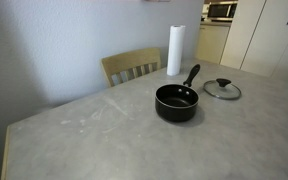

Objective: Place the glass lid on the black saucepan

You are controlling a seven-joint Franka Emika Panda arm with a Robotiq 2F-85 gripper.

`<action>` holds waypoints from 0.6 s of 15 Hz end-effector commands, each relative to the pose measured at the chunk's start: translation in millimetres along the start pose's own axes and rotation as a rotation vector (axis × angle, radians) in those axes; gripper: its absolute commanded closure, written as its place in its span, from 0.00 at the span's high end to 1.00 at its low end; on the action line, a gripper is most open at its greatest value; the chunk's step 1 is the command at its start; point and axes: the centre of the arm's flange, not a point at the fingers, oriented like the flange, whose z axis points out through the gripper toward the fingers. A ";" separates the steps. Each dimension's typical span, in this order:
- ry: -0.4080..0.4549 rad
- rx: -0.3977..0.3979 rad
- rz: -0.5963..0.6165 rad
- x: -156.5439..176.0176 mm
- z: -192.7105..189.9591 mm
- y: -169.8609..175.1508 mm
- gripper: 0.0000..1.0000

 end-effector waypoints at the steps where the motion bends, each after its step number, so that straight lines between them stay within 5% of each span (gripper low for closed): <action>1: 0.030 0.041 0.059 12.2 29.8 33.4 1.00; 8: 0.009 0.122 0.079 32.6 109.1 67.1 1.00; 9: 0.007 0.097 0.081 25.2 87.2 58.1 1.00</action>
